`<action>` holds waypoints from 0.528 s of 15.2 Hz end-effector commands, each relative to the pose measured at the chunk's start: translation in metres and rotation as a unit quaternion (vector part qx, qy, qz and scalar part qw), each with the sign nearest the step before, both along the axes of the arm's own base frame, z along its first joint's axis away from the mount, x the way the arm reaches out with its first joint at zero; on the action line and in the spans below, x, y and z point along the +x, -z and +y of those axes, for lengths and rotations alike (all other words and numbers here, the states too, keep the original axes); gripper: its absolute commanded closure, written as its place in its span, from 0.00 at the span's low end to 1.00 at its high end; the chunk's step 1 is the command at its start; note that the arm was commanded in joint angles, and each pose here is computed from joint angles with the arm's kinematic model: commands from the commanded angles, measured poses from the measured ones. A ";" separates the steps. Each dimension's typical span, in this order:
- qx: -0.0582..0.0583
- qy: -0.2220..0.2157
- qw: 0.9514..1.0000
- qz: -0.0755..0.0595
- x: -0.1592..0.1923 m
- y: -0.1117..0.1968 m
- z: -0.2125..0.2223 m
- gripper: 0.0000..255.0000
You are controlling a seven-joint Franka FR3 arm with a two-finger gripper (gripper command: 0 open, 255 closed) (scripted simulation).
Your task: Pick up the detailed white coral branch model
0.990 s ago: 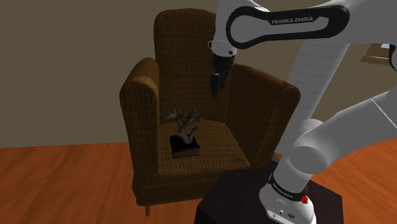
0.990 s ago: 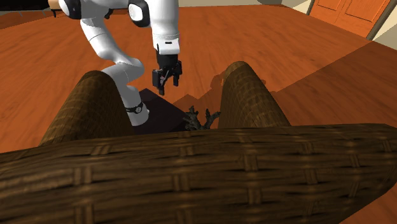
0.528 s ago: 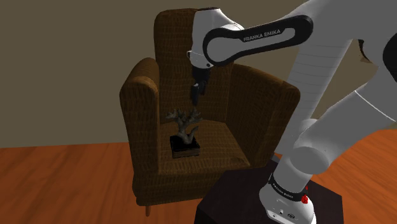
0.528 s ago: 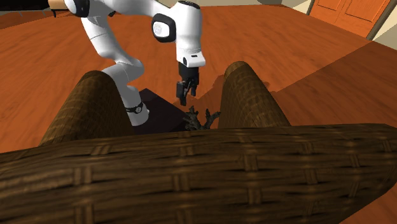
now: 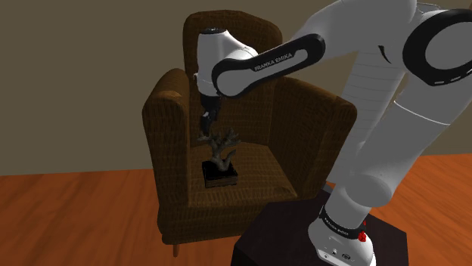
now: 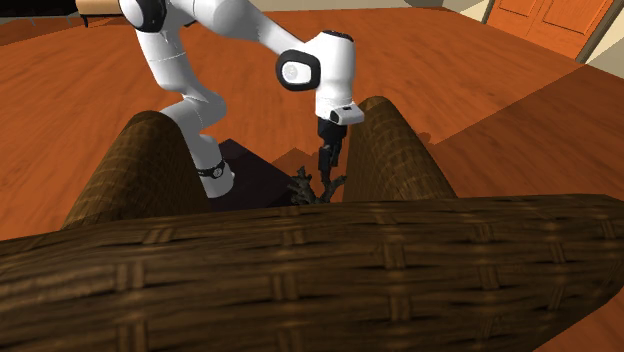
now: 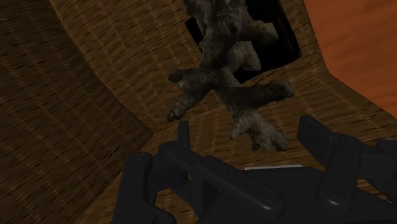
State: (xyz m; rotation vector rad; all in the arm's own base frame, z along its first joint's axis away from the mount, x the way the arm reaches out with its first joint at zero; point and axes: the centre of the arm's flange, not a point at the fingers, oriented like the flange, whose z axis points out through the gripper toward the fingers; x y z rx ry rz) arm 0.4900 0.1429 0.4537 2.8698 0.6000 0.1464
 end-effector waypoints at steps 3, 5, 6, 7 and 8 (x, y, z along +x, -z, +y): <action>-0.002 -0.005 1.000 -0.002 0.004 0.021 0.008 0.00; -0.002 -0.005 1.000 -0.002 0.004 0.032 0.008 0.00; -0.002 -0.005 1.000 -0.002 0.004 0.037 0.008 0.00; -0.002 -0.005 1.000 -0.002 0.004 0.042 0.008 0.00; -0.002 -0.005 1.000 -0.002 0.004 0.045 0.008 0.00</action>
